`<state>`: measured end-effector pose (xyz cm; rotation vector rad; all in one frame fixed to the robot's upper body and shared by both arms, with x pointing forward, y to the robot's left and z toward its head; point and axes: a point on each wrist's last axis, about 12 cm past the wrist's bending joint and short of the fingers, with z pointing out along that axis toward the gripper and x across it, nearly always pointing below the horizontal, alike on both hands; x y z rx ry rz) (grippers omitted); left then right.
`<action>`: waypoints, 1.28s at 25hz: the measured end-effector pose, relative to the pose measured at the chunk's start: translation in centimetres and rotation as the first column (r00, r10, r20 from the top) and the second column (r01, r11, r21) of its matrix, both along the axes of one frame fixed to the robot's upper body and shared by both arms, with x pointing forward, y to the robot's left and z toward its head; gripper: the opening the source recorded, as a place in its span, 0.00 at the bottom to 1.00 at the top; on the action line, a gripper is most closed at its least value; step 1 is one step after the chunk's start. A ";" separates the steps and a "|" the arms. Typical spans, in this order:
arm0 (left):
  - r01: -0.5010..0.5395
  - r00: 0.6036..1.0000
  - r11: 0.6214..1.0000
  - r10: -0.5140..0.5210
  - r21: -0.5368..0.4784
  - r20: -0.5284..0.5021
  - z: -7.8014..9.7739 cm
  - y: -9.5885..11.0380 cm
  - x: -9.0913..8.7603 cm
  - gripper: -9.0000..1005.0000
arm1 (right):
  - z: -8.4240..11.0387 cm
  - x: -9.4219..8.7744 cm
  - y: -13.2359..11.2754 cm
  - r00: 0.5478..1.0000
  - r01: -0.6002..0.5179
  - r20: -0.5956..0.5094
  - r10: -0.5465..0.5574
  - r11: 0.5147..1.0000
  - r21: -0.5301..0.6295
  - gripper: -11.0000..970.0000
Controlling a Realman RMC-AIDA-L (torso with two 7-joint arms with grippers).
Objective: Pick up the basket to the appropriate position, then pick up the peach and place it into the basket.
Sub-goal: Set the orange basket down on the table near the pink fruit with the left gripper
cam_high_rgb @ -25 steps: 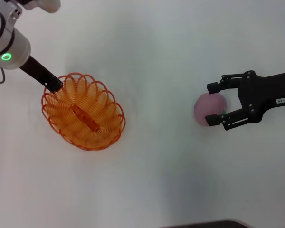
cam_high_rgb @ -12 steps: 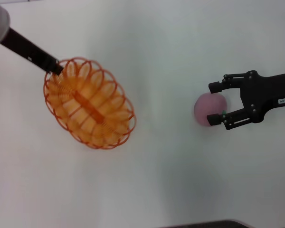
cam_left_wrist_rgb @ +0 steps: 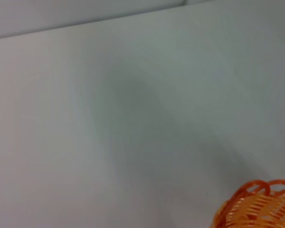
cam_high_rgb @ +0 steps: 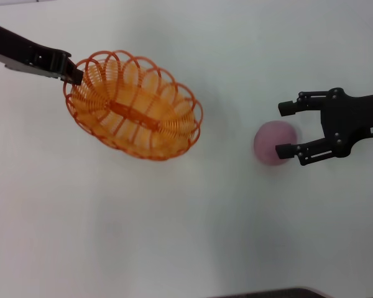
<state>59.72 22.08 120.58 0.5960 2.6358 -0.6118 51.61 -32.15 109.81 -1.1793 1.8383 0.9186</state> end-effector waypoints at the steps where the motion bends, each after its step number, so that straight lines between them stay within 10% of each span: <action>1: -0.030 1.000 0.999 0.030 -0.019 -0.004 -0.2 0.2 0.0 0.05 | 0.0 -0.1 -0.1 1.000 0.001 0.005 -0.001 1.000 0.003 0.96; 13: -0.416 0.906 0.876 0.375 -0.245 -0.197 -7.3 4.7 -2.1 0.07 | -0.3 -0.5 -0.5 1.000 0.013 0.023 -0.013 1.000 0.010 0.96; 26: -0.482 0.864 0.825 0.391 -0.295 -0.317 -9.1 5.8 -2.7 0.09 | -0.6 -0.6 -0.2 1.000 0.009 0.030 -0.009 1.000 0.016 0.96; 32: -0.493 0.867 0.800 0.419 -0.342 -0.271 -8.4 7.8 -2.7 0.40 | -0.8 -0.6 0.1 1.000 0.002 0.029 -0.002 1.000 0.024 0.96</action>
